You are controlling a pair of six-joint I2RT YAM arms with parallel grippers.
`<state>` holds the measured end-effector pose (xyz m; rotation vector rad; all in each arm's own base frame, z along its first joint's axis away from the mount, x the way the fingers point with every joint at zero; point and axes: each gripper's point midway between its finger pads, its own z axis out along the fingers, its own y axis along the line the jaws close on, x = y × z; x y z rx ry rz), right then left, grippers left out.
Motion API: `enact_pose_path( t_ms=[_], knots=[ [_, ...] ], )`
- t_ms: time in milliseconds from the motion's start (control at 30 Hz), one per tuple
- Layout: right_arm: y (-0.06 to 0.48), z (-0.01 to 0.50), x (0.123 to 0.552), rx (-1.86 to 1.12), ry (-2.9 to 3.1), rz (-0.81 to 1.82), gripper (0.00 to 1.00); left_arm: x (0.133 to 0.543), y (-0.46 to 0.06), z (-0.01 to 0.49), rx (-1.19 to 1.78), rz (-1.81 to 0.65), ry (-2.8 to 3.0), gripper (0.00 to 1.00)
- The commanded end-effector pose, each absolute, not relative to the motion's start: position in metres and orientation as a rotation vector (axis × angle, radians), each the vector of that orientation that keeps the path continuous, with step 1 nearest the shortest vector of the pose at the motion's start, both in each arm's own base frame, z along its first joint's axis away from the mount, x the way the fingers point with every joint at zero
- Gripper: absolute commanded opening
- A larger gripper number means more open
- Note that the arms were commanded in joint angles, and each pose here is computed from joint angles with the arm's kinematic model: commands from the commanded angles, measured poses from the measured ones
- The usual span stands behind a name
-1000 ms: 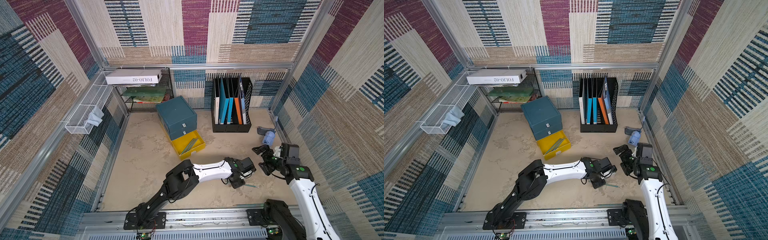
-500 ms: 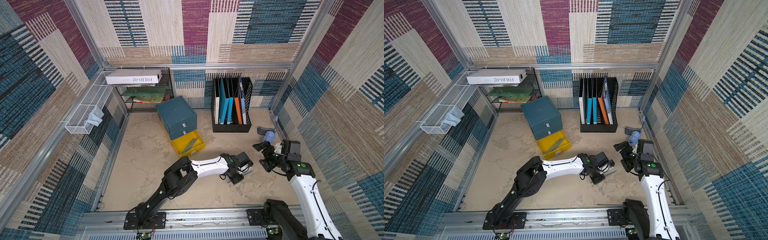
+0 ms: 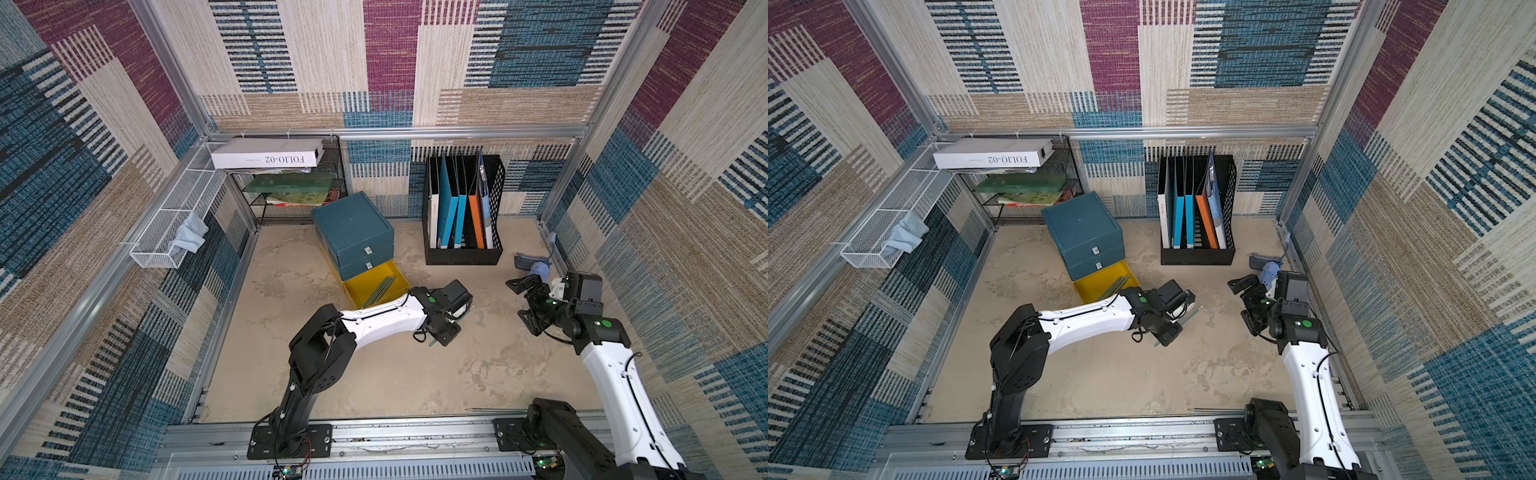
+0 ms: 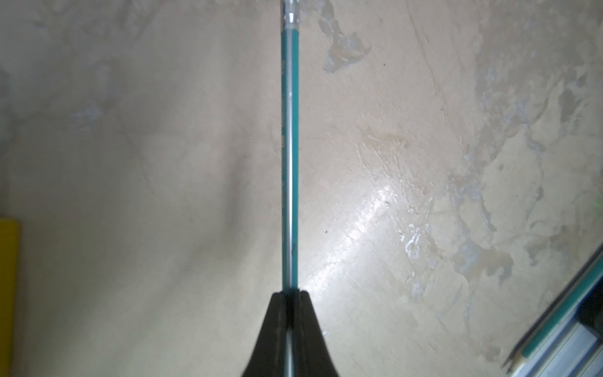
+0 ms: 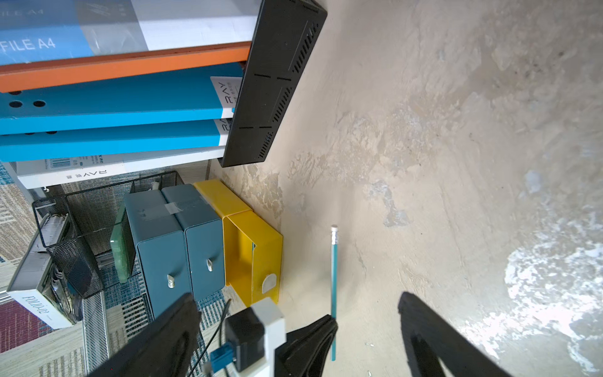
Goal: Please place the pencils in the drawer according to their color
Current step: Pick up the pencil from the center of the board, then place the pencil in the drawer.
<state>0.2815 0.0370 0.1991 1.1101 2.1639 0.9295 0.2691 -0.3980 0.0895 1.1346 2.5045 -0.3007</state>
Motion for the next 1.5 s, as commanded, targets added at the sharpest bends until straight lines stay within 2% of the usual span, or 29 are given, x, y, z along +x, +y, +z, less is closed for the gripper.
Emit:
enact_pose_path(
  t_ms=[0,267,500,900,1167,1300,1333,1367,1467],
  knots=[
    [0.038,0.202,0.285,1.102,2.145,0.950,0.99,0.292,-0.377,0.111,1.023,-0.210,2.469,0.00],
    [0.040,0.201,0.288,1.103,2.135,0.981,0.99,0.359,-0.293,0.145,0.794,-0.002,2.423,0.00],
    [0.044,0.197,0.289,1.100,2.136,1.012,0.99,0.400,-0.225,0.139,0.697,0.180,2.439,0.00],
    [0.047,0.196,0.294,1.094,2.124,1.047,0.99,0.389,-0.186,0.106,0.717,0.314,2.524,0.00],
    [0.048,0.195,0.297,1.088,2.126,1.057,0.99,0.377,-0.181,0.087,0.741,0.318,2.608,0.00],
    [0.048,0.197,0.298,1.078,2.129,1.054,0.99,0.378,-0.187,0.087,0.741,0.291,2.623,0.41],
    [0.048,0.197,0.298,1.076,2.129,1.053,0.99,0.379,-0.189,0.090,0.740,0.271,2.622,0.48],
    [0.048,0.198,0.298,1.073,2.129,1.053,0.99,0.381,-0.192,0.093,0.740,0.261,2.615,0.53],
    [0.048,0.198,0.299,1.074,2.128,1.055,0.99,0.387,-0.198,0.105,0.728,0.231,2.600,0.56]
  ],
)
